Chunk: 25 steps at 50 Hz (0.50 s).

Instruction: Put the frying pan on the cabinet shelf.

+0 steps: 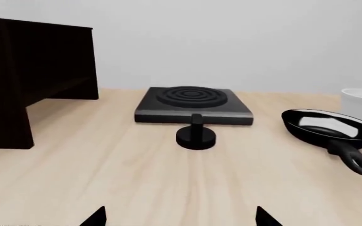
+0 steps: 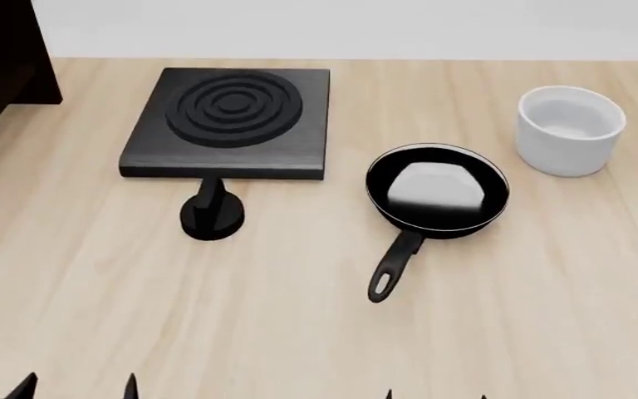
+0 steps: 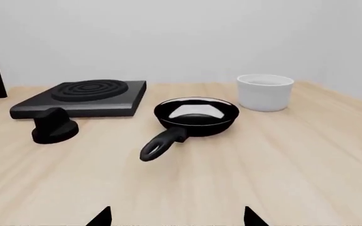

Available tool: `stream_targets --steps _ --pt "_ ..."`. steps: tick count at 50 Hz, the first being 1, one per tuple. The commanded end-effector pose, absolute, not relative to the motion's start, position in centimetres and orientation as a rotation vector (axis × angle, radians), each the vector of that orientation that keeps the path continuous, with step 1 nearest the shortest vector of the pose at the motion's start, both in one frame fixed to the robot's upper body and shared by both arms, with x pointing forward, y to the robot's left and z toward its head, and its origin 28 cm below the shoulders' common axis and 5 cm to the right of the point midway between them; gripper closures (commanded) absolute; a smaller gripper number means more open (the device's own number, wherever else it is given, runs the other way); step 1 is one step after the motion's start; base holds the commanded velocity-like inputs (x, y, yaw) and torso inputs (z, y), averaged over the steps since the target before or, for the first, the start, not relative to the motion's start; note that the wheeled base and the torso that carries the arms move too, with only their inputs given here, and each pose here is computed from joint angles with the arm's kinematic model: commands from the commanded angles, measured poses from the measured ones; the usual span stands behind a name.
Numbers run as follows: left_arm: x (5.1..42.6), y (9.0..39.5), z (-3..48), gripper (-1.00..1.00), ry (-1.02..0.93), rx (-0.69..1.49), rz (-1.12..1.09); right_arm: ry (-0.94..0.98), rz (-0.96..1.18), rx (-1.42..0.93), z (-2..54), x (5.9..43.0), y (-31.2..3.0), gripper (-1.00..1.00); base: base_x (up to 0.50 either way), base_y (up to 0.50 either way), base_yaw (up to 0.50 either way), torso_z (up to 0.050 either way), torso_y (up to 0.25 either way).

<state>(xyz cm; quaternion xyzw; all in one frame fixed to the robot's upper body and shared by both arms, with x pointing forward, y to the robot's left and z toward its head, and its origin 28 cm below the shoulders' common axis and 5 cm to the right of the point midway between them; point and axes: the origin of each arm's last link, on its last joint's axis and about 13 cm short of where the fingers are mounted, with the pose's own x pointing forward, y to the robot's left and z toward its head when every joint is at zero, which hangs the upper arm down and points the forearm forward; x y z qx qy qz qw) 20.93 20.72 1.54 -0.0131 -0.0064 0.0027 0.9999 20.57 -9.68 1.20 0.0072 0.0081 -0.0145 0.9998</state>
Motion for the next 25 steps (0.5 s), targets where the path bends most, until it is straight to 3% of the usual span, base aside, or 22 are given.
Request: stream_targets --steps 1,9,25 --pt "21.04 20.81 1.61 -1.00 -0.008 -0.039 0.028 0.018 -0.031 0.021 0.98 20.34 -9.61 -1.00 0.00 0.00 0.00 0.000 0.000" --pt "20.97 20.79 1.69 -1.00 -0.006 -0.046 0.030 0.014 -0.035 0.024 0.78 19.90 -9.52 -1.00 0.21 -0.20 0.00 0.000 0.000" --pt "21.00 20.73 1.51 -1.00 0.001 -0.046 0.019 0.016 -0.033 0.022 0.64 19.47 -9.48 -1.00 0.30 -0.43 0.00 0.000 0.000"
